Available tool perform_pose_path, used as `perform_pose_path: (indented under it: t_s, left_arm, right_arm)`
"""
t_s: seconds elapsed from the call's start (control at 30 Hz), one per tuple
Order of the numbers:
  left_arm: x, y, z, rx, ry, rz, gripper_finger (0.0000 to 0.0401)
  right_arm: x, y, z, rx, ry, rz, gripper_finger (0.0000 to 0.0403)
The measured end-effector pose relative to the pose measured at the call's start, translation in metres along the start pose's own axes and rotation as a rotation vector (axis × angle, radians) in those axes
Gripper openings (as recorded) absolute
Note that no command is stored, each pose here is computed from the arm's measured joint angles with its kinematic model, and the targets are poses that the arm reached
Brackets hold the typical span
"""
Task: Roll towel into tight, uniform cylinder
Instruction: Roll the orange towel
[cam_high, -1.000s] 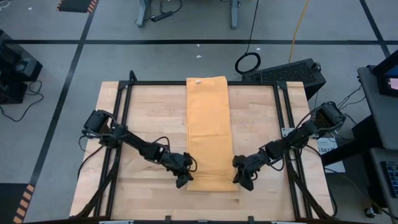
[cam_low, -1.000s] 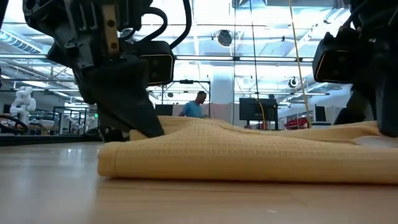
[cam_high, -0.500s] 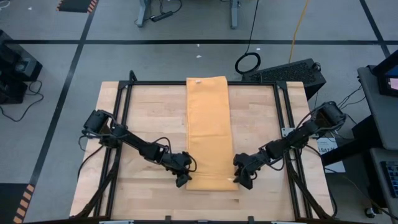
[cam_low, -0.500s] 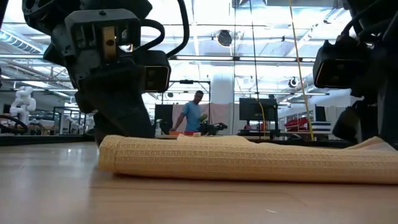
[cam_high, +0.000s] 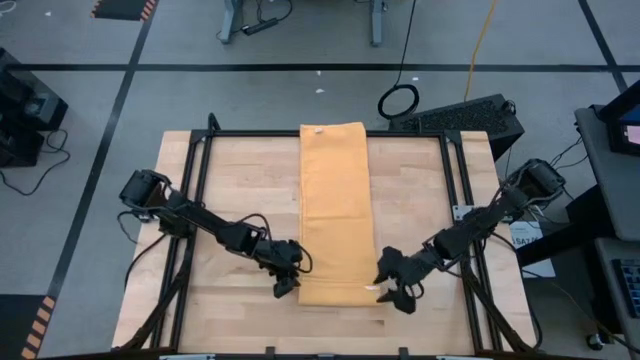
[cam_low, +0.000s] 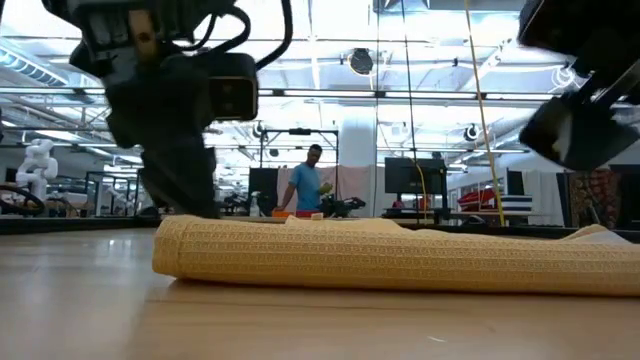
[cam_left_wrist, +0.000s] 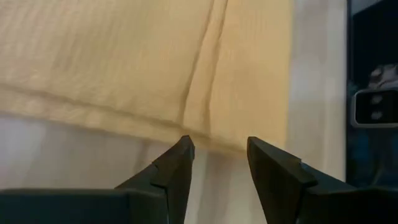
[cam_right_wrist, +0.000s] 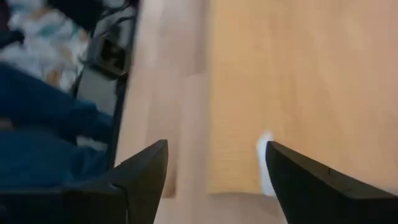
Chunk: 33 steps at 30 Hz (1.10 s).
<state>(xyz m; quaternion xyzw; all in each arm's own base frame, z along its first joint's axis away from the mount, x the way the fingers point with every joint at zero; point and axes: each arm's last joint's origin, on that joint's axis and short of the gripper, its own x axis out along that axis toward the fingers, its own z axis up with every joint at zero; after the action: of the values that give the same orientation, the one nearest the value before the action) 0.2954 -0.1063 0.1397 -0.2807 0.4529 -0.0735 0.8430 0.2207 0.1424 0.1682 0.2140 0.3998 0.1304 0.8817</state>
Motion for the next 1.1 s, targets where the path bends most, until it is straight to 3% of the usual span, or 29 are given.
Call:
perform_pose_path:
  t_s: [0.17, 0.3, 0.43, 0.57, 0.7, 0.93, 1.1]
  left_arm:
    - [0.001, -0.024, -0.004, 0.204, -0.022, -0.033, 0.0169]
    - [-0.004, -0.065, 0.005, 0.383, -0.119, -0.082, 0.0197]
    - [-0.009, -0.102, 0.004, 0.547, -0.242, -0.027, 0.0231]
    - [0.001, -0.103, -0.014, 0.626, -0.222, 0.17, 0.0249]
    - [0.012, -0.103, -0.03, 0.719, -0.194, 0.26, 0.025]
    - [0.037, -0.098, -0.045, 0.811, -0.178, 0.325, 0.025]
    - [0.052, -0.094, -0.048, 0.785, -0.19, 0.316, 0.0251]
  right_arm:
    - [0.01, 0.009, -0.011, -0.127, 0.039, -0.011, 0.0251]
    - [0.016, 0.011, -0.02, -0.198, 0.043, -0.043, 0.0232]
    - [0.022, 0.013, -0.025, -0.225, 0.034, -0.078, 0.0225]
    - [0.025, 0.013, -0.031, -0.253, 0.029, -0.114, 0.0224]
    - [0.025, 0.016, -0.033, -0.294, 0.001, -0.146, 0.0223]
    - [0.024, 0.016, -0.036, -0.308, 0.021, -0.149, 0.0208]
    - [0.025, 0.017, -0.035, -0.304, 0.027, -0.12, 0.0188]
